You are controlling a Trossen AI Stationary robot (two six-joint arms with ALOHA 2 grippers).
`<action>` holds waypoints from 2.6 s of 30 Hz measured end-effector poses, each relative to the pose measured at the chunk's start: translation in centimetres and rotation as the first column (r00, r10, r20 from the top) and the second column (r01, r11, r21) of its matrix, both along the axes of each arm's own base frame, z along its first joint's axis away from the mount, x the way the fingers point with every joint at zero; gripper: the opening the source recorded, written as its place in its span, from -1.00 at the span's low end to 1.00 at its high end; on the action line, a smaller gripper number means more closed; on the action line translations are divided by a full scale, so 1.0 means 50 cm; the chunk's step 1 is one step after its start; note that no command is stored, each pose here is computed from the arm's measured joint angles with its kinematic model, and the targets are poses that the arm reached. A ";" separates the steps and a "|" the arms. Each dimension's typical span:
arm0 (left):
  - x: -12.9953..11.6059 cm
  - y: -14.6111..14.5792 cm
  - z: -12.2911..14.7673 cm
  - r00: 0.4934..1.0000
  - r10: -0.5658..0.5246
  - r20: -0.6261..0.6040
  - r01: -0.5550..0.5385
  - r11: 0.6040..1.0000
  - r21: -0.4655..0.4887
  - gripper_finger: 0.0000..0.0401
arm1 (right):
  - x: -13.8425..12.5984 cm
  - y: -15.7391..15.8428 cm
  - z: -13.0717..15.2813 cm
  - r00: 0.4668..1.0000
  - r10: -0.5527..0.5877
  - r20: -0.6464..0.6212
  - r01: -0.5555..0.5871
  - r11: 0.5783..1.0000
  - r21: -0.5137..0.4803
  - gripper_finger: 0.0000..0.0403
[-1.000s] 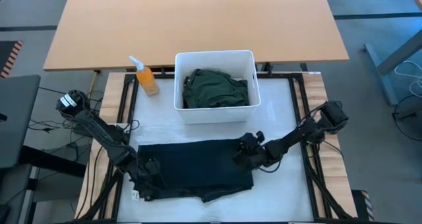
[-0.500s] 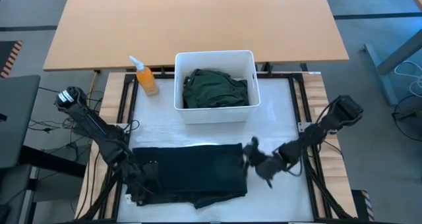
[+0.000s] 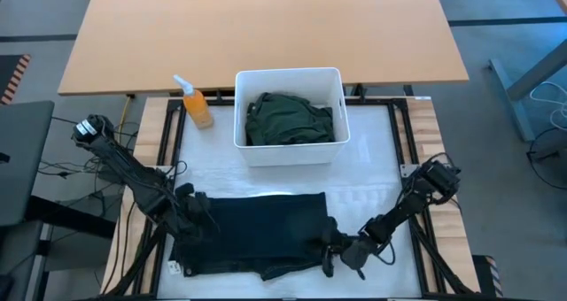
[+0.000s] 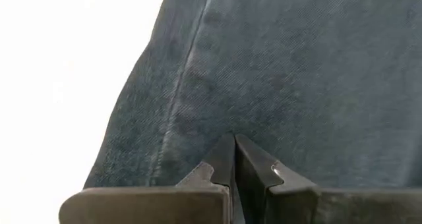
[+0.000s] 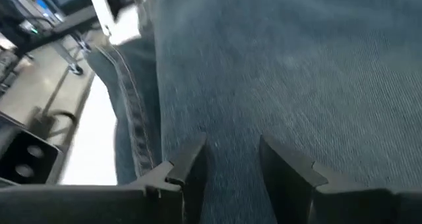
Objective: Fold laundry
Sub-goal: Fold the dark blue jeans
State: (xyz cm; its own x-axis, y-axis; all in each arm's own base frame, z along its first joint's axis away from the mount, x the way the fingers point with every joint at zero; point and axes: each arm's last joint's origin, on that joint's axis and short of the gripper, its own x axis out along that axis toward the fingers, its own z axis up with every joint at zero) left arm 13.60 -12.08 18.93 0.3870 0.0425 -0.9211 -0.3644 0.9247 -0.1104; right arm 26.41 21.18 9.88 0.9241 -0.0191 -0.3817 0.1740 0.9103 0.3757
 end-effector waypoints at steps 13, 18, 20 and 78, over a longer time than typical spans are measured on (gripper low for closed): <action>-0.023 0.033 -0.075 0.995 0.050 -0.085 -0.051 0.999 -0.001 -1.00 | -0.044 -0.038 0.029 0.965 -0.031 -0.262 -0.010 0.988 -0.152 -0.18; -0.006 0.050 -0.038 0.999 0.004 -0.033 -0.004 1.000 0.001 -1.00 | -0.064 -0.068 0.116 0.972 -0.041 -0.232 0.001 0.985 -0.171 -0.18; 0.001 0.057 -0.013 1.000 -0.015 0.010 0.015 1.000 -0.004 -1.00 | -0.060 -0.071 0.156 0.991 -0.028 -0.130 0.007 0.988 -0.156 -0.18; 0.103 -0.084 -0.014 0.799 -0.342 0.495 0.479 0.859 -0.179 -1.00 | 0.105 -0.086 0.084 0.989 0.008 0.146 0.024 0.977 -0.212 -0.18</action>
State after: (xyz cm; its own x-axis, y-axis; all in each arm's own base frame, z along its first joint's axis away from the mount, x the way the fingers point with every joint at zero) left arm 18.76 -16.29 18.20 0.6645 -0.4463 -0.5994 0.1924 0.8772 -0.4398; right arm 31.68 16.86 14.09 0.9688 -0.0929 -0.2299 0.1394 0.9708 0.1952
